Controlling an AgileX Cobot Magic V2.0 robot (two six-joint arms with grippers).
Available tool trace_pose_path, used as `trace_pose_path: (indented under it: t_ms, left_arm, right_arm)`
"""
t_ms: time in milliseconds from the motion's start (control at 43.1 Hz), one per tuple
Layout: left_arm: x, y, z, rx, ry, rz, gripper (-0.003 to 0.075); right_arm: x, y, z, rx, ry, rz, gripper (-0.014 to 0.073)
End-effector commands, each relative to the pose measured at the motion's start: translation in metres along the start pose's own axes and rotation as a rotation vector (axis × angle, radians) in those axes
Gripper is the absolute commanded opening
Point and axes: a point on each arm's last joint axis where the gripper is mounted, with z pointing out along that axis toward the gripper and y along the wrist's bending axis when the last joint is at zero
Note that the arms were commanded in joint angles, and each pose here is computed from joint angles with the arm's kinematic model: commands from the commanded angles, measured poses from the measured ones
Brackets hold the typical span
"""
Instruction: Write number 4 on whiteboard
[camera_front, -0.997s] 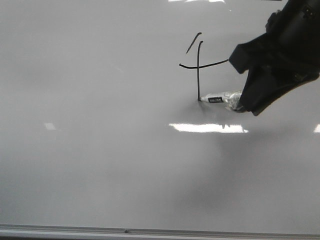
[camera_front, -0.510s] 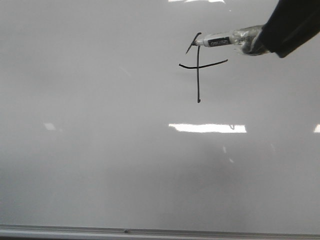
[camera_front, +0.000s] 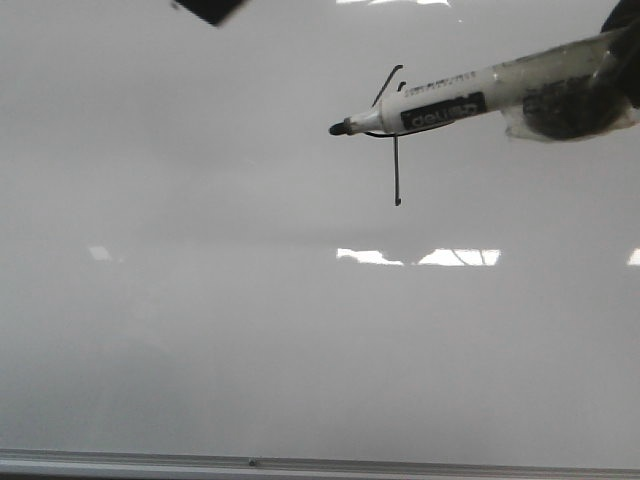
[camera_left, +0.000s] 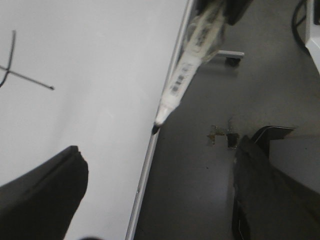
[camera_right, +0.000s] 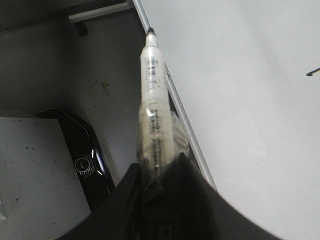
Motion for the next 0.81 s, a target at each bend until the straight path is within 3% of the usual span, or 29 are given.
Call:
trace_pose_path:
  t_ms: [0,325,649,788]
  left_arm:
    - [-0.023,-0.002,0.005,0.002,-0.085,0.044,0.0587]
    - [-0.038,-0.005,0.056,0.02,-0.088,0.085,0.0564]
    - [-0.039,-0.003,0.057,0.007,-0.098,0.089,0.0134]
    - [-0.039,-0.003,0.057,0.006,-0.093,0.094,0.0039]
  right_arm:
    - [-0.01,-0.001,-0.011,0.025,-0.086,-0.009,-0.0068]
    - [-0.01,-0.001,-0.011,0.025,-0.086,-0.009,-0.0068]
    - [-0.01,-0.001,-0.01,0.025,-0.086,-0.009,-0.0059]
    - [-0.01,-0.001,-0.01,0.022,-0.081,-0.009,0.0083]
